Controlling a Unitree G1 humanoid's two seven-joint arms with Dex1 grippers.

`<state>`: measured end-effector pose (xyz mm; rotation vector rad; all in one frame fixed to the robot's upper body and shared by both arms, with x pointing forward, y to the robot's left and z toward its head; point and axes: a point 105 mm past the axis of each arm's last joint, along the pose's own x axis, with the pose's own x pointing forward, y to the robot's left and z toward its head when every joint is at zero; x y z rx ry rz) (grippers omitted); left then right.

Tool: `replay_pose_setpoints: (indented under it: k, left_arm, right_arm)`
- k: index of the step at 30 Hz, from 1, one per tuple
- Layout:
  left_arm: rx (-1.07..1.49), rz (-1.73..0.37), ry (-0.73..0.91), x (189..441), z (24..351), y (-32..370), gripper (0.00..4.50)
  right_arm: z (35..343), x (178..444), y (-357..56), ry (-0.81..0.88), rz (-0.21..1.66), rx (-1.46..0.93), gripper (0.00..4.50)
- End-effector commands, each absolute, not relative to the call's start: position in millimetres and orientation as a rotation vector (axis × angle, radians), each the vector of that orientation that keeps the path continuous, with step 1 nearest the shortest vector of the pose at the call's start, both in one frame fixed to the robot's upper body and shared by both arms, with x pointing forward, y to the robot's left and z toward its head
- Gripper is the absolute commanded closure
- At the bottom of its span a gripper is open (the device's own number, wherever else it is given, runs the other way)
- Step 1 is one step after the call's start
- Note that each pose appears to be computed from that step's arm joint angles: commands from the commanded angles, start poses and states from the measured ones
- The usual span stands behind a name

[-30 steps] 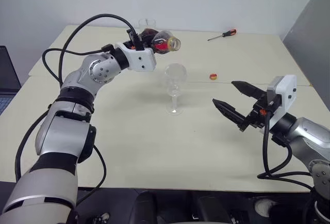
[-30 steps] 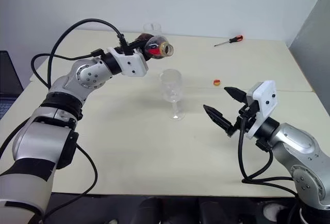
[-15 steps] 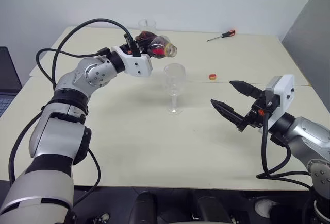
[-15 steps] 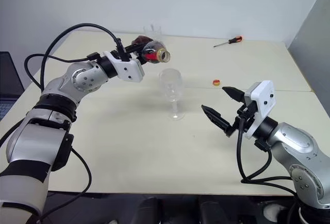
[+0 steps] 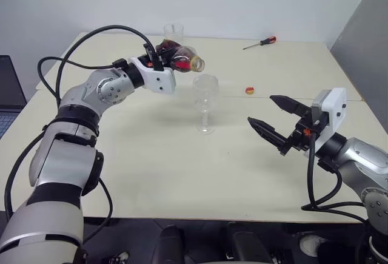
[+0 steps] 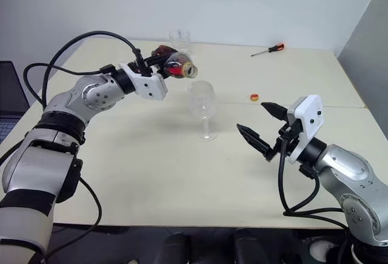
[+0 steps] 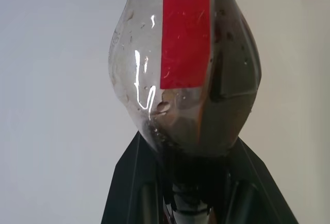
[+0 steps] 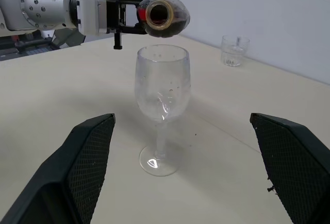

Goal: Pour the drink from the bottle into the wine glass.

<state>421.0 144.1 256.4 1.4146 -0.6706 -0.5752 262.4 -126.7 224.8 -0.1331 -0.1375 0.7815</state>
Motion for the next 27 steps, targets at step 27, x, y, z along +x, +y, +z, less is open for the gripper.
replay_pose_setpoints:
  k: [27]
  left_arm:
    - [1.512,-0.498,-0.711,425.9,278.0,144.3,3.75]
  right_arm:
    - [229.9,261.0,-127.0,-0.162,0.774,-0.162,0.0]
